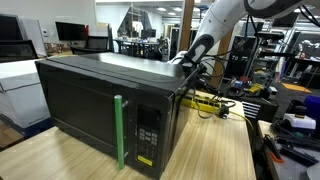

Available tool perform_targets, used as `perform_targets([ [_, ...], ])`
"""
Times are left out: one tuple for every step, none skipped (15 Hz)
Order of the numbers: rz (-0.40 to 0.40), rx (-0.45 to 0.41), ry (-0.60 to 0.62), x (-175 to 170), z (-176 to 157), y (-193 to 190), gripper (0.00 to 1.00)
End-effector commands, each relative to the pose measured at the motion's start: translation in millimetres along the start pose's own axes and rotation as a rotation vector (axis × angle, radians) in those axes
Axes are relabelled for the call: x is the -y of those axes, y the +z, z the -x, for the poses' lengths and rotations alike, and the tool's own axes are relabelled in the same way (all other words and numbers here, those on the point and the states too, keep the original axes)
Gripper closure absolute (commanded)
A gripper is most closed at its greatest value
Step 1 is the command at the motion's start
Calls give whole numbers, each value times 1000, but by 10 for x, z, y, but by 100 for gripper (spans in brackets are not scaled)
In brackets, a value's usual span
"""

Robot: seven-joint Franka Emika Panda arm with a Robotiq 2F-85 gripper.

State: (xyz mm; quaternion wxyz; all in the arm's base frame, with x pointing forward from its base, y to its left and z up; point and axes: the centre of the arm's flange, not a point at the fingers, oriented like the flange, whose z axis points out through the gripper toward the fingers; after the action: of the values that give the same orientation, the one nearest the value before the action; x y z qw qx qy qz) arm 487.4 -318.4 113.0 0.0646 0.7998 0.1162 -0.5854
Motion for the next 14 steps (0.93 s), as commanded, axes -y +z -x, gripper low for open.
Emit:
perform_targets([
  [-63, -62, 54, 269, -37, 119, 93],
  [-80, -57, 83, 265, -50, 118, 93],
  [-94, -51, 104, 256, -59, 120, 93],
  [-112, -46, 124, 245, -67, 121, 93],
  [-131, -39, 146, 233, -73, 123, 93],
  [-168, -22, 157, 250, -80, 126, 93],
  [-194, -8, 170, 241, -99, 123, 93],
  [-205, -5, 186, 207, -107, 117, 93],
  [-219, -6, 200, 168, -113, 111, 93],
  [-232, -8, 213, 124, -109, 100, 93],
  [-244, -9, 224, 91, -92, 92, 93],
  [-249, -10, 234, 59, -54, 75, 93],
  [-252, -13, 239, 29, -8, 59, 93],
  [-249, -13, 239, -14, 43, 48, 93],
])
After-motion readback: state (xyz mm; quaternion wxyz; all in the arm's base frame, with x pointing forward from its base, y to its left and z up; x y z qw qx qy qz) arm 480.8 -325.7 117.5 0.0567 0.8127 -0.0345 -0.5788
